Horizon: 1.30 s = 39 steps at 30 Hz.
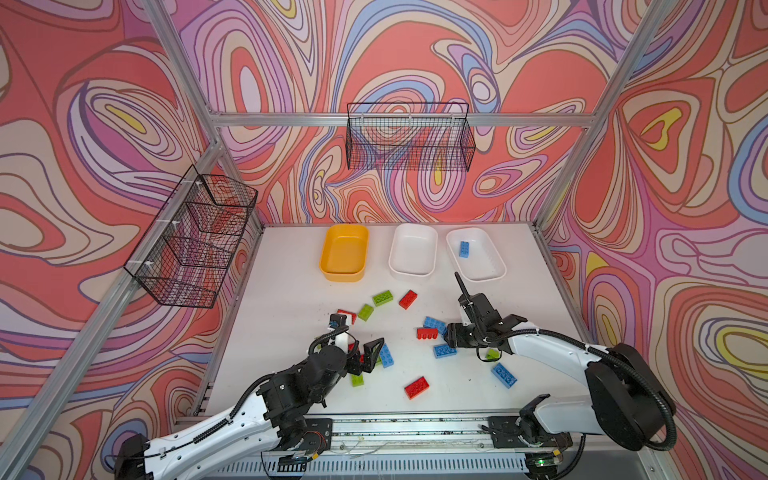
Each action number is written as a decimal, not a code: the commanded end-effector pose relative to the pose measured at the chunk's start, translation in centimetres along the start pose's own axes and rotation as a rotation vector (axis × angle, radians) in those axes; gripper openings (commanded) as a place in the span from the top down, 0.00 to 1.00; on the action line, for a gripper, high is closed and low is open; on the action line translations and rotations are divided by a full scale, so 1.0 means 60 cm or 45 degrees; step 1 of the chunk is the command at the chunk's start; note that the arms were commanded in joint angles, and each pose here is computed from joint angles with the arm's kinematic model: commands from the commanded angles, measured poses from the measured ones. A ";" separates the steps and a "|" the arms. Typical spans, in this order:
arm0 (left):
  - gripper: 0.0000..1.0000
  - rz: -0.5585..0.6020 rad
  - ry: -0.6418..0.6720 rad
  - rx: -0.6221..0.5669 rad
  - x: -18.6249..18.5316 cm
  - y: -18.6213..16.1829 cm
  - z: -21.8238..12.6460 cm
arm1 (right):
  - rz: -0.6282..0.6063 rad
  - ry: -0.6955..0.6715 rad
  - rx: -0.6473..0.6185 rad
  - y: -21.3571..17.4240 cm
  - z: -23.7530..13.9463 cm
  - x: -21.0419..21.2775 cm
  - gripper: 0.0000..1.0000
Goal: Sort the legos into containers by color
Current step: 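Lower the right gripper onto another light-blue brick and grasp it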
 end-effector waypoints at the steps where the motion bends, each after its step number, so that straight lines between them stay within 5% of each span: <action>1: 0.00 -0.008 -0.016 -0.016 -0.003 0.002 -0.001 | 0.005 0.002 -0.033 0.001 -0.009 0.002 0.29; 26: 0.00 -0.022 0.013 -0.021 0.010 -0.003 -0.012 | -0.275 -0.020 0.100 0.009 0.034 0.047 0.27; 39: 0.00 -0.020 0.014 -0.031 0.013 -0.002 -0.017 | -0.223 -0.236 0.101 -0.007 0.052 0.034 0.44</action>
Point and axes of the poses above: each gripper's point midway between its finger pads, its own z axis out along the fingers, its own x axis along the line the jaws close on, y = z × x, the point moved 9 cm from there along -z, back along the fingers, and after that the axes turned 5 degrees about z, right-handed, at the moved point
